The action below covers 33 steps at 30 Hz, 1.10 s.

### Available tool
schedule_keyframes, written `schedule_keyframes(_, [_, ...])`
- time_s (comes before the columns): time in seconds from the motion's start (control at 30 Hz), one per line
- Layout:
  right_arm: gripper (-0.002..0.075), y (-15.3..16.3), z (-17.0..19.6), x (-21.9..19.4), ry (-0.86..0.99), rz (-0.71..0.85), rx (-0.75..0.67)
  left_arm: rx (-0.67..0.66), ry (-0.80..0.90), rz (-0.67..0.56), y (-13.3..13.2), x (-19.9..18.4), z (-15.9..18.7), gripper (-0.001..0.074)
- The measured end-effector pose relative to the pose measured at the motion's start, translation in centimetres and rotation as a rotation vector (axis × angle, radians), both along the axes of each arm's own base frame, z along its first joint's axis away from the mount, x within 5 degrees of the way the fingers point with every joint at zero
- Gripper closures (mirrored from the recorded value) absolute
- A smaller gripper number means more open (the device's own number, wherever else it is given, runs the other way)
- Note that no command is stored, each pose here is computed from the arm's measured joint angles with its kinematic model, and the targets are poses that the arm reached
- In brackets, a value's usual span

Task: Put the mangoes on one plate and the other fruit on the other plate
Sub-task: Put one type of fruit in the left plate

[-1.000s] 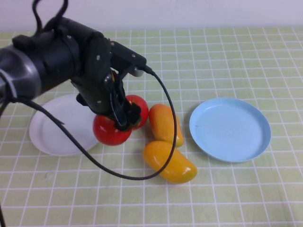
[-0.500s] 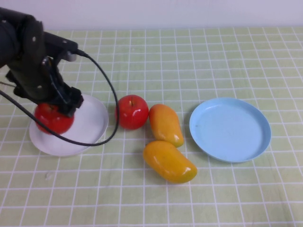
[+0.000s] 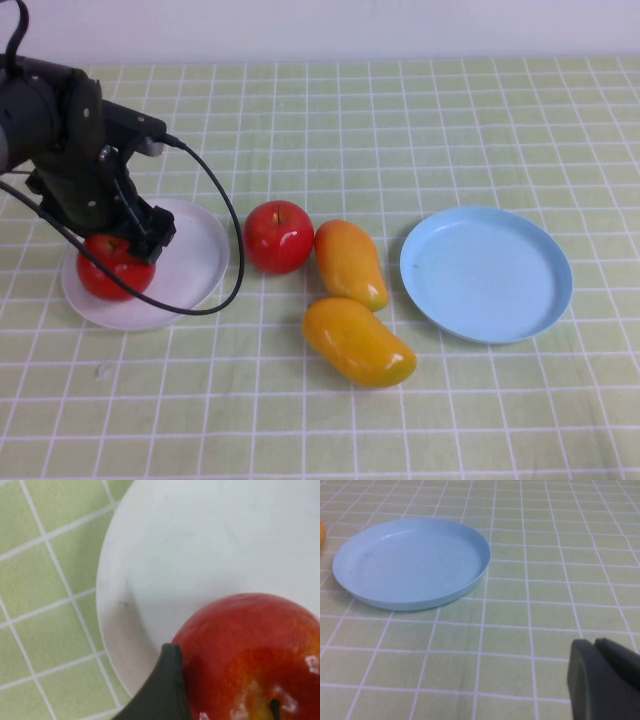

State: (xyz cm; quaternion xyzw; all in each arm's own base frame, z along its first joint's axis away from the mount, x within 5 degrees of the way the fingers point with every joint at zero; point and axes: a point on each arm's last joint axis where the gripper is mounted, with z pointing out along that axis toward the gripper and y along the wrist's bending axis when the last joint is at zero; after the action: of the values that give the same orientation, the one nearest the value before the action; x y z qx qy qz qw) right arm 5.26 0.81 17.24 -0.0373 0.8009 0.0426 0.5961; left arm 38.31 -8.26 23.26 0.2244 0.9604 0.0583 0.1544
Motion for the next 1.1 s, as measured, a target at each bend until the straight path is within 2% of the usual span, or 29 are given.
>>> schedule_keyframes(0.17, [0.0742,0.0,0.0,0.0,0.0,0.0,0.0,-0.012,-0.031,0.01,0.0,-0.1,0.8,0.0066])
schedule_keyframes(0.4, [0.0742,0.0,0.0,0.0,0.0,0.0,0.0,-0.068,-0.114,0.05,-0.3,-1.3,4.1,0.0066])
schedule_keyframes(0.53, [0.0742,0.0,0.0,0.0,0.0,0.0,0.0,-0.199,-0.15,0.005,-3.2,-2.5,5.7,0.0066])
schedule_keyframes(0.63, [0.0742,0.0,0.0,0.0,0.0,0.0,0.0,-0.278,-0.159,-0.118,-6.4,-3.3,5.9,0.0066])
schedule_keyframes(0.77, [0.0742,0.0,0.0,0.0,0.0,0.0,0.0,-0.293,-0.163,-0.276,-9.4,-4.0,5.2,0.0066])
schedule_keyframes(0.97, [0.0742,0.0,0.0,0.0,0.0,0.0,0.0,-0.316,-0.135,-0.22,-10.4,-2.9,3.0,0.0066])
schedule_keyframes(1.1, [0.0742,0.0,0.0,0.0,0.0,0.0,0.0,-0.326,-0.142,-0.203,-10.7,-2.1,2.8,0.0066])
